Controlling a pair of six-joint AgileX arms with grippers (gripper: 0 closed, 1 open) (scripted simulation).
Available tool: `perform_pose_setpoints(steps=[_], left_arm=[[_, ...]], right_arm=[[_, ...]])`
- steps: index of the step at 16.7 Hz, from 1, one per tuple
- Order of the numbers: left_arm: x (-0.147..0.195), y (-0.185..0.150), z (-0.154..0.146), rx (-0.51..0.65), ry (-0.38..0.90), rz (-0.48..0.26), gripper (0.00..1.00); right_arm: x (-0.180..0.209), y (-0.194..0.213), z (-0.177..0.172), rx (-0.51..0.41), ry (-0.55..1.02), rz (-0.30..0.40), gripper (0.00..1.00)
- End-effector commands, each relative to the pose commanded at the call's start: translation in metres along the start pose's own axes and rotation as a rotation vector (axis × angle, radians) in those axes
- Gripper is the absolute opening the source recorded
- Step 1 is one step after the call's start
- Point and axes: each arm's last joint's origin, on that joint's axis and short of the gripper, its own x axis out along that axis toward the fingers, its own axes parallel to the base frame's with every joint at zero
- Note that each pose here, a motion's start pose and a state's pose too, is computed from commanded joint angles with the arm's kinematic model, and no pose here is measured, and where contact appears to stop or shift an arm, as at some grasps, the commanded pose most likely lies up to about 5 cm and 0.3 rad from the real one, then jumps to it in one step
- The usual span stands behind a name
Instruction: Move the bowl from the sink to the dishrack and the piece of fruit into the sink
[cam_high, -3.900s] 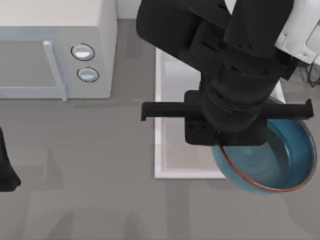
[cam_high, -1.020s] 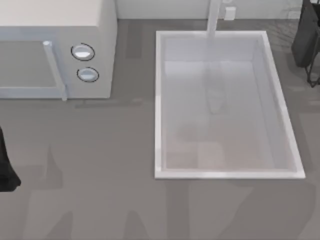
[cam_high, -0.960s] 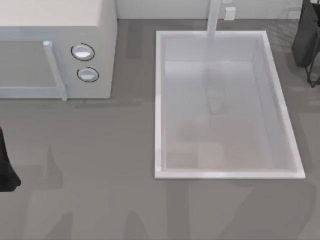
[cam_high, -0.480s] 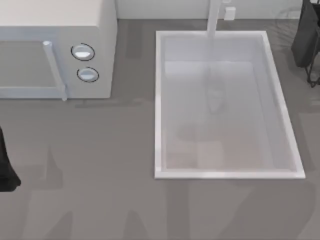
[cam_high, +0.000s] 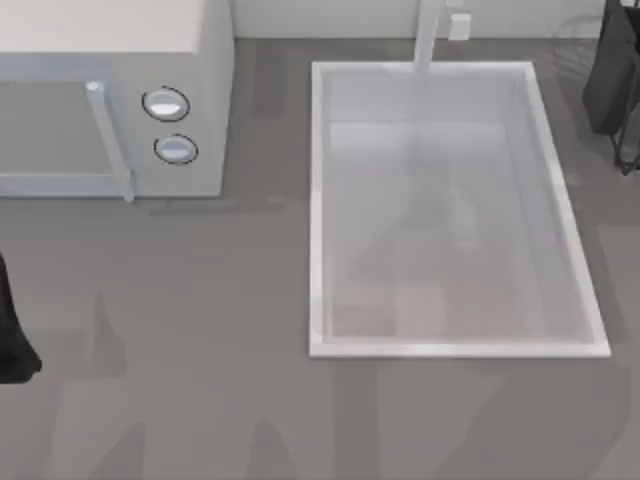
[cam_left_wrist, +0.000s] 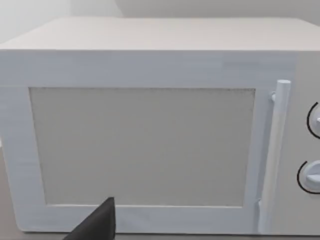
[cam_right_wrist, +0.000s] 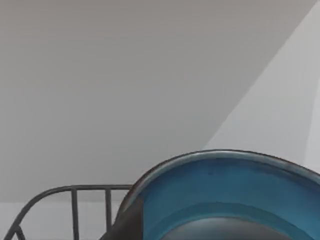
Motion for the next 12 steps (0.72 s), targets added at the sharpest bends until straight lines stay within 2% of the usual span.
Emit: perform_pose_setpoints(steps=[8, 12], left_arm=[[0.0, 0.0, 0.0, 0.0, 0.0, 0.0, 1.0], [0.0, 0.0, 0.0, 0.0, 0.0, 0.0, 1.0]], right_arm=[[0.0, -0.001, 0.0, 0.0, 0.0, -0.002, 1.0], [-0.017, 0.006, 0.019, -0.003, -0.023, -0.025, 1.0]])
